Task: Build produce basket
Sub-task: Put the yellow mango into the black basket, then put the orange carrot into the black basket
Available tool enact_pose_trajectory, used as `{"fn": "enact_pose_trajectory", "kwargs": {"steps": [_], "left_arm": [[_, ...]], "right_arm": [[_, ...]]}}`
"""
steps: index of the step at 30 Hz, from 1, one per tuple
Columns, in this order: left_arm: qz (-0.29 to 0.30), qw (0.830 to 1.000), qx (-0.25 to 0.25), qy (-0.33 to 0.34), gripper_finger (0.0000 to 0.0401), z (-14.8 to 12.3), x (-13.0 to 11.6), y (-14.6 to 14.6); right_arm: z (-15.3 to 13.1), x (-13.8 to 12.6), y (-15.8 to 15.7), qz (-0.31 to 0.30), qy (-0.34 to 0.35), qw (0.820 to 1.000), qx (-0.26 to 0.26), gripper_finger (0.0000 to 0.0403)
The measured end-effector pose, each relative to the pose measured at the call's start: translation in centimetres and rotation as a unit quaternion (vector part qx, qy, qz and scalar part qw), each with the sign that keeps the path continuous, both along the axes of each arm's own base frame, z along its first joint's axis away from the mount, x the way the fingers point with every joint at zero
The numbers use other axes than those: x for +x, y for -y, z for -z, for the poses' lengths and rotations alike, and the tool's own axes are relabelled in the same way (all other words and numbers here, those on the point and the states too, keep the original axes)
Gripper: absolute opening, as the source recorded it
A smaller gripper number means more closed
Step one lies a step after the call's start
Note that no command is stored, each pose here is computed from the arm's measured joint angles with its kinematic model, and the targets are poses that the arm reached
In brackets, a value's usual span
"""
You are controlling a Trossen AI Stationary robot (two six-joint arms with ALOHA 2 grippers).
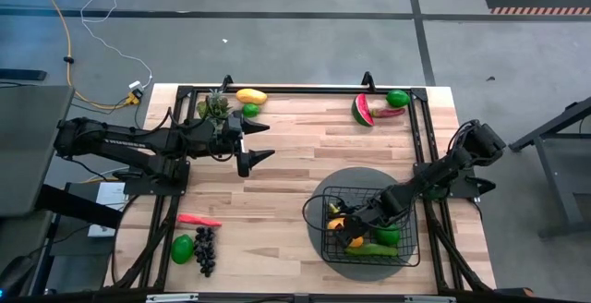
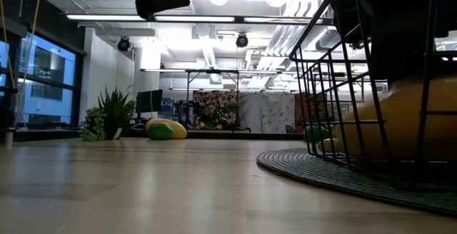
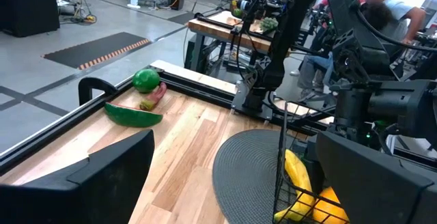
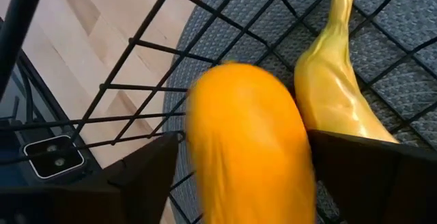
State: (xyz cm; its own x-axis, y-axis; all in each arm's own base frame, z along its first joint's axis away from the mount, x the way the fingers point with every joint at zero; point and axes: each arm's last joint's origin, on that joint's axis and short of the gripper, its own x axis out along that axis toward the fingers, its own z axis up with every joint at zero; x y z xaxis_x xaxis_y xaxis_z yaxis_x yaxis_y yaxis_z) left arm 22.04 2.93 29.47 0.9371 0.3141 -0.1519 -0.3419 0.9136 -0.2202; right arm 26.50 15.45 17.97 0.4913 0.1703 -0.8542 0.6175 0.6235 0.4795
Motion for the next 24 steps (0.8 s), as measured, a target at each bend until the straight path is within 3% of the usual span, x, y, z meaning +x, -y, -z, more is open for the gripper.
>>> {"fn": "enact_pose_trajectory", "kwargs": {"steps": [8, 12, 20, 24], "left_arm": [[0.000, 1.000, -0.001, 0.000, 0.0397, 0.0, 0.0, 0.0], [0.000, 1.000, 0.000, 0.000, 0.0397, 0.0, 0.0, 0.0], [0.000, 1.000, -0.001, -0.002, 0.0397, 0.0, 0.0, 0.0], [-0.002, 1.000, -0.010, 0.002, 0.0397, 0.0, 0.0, 0.0]], "right_arm": [[-0.8, -0.5, 0.6, -0.045, -0.001, 0.999, -0.018, 0.0393], [-2.8, -1.9, 1.5, -0.092, 0.007, 0.995, -0.047, 0.0398], [-8.5, -6.9, 4.1, -0.101, 0.072, 0.985, -0.123, 0.0399], [-9.3, -8.7, 5.5, -0.128, 0.144, 0.977, -0.096, 0.0398]]}}
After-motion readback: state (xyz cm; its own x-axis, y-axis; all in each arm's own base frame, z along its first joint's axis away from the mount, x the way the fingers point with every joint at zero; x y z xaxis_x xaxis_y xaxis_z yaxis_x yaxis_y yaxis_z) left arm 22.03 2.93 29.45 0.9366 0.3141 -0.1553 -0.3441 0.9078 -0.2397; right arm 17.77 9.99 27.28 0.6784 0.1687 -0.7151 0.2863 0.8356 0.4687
